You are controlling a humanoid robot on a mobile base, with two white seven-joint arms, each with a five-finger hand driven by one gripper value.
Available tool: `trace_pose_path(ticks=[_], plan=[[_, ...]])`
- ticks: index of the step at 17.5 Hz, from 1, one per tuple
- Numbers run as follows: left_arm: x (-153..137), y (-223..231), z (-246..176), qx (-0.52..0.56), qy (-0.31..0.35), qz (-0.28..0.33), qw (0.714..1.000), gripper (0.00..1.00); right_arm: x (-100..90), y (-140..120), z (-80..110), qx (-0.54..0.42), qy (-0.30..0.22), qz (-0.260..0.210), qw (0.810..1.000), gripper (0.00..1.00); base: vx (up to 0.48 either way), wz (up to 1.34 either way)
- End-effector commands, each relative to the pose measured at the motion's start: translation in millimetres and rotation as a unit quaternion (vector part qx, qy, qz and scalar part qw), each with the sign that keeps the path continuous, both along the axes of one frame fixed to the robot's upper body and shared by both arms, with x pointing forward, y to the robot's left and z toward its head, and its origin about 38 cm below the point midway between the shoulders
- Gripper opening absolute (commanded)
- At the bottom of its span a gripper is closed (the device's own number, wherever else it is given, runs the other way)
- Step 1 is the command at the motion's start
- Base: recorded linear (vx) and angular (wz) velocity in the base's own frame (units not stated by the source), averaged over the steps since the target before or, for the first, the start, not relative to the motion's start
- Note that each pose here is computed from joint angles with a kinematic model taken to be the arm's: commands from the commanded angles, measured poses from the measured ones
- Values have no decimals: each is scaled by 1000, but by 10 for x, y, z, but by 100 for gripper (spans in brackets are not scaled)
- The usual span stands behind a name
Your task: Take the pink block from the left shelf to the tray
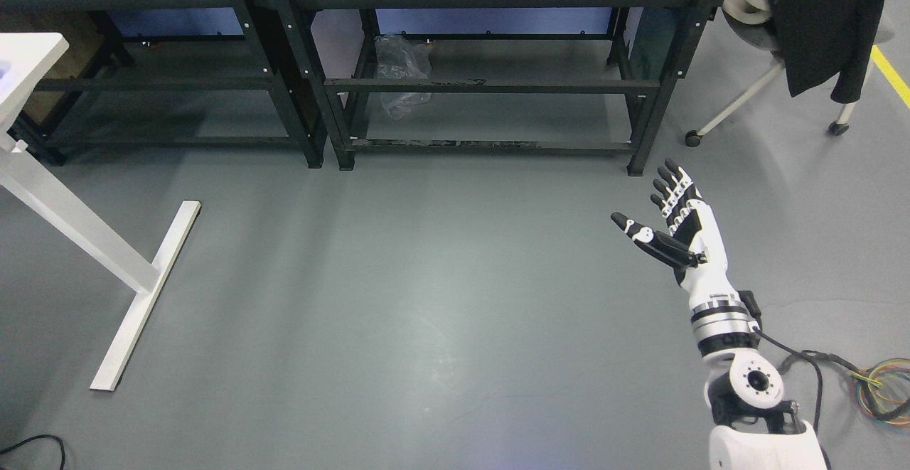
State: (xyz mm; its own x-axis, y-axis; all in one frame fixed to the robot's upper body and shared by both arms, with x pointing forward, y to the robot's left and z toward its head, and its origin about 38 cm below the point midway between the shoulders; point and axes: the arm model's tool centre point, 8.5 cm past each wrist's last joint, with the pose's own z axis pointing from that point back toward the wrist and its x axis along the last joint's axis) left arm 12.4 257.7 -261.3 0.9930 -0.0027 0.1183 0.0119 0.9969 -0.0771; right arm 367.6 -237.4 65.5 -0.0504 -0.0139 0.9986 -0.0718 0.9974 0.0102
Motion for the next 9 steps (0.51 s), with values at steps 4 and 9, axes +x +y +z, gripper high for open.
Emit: trace_pose_path(ticks=[4,9], plan=[[-69,104,5,8,1,0,1000,100,38,14,81,-9,-10,9,1000,100,0,0],[-69,104,5,8,1,0,1000,100,39,10,98,-10,-12,9,1000,100,0,0]])
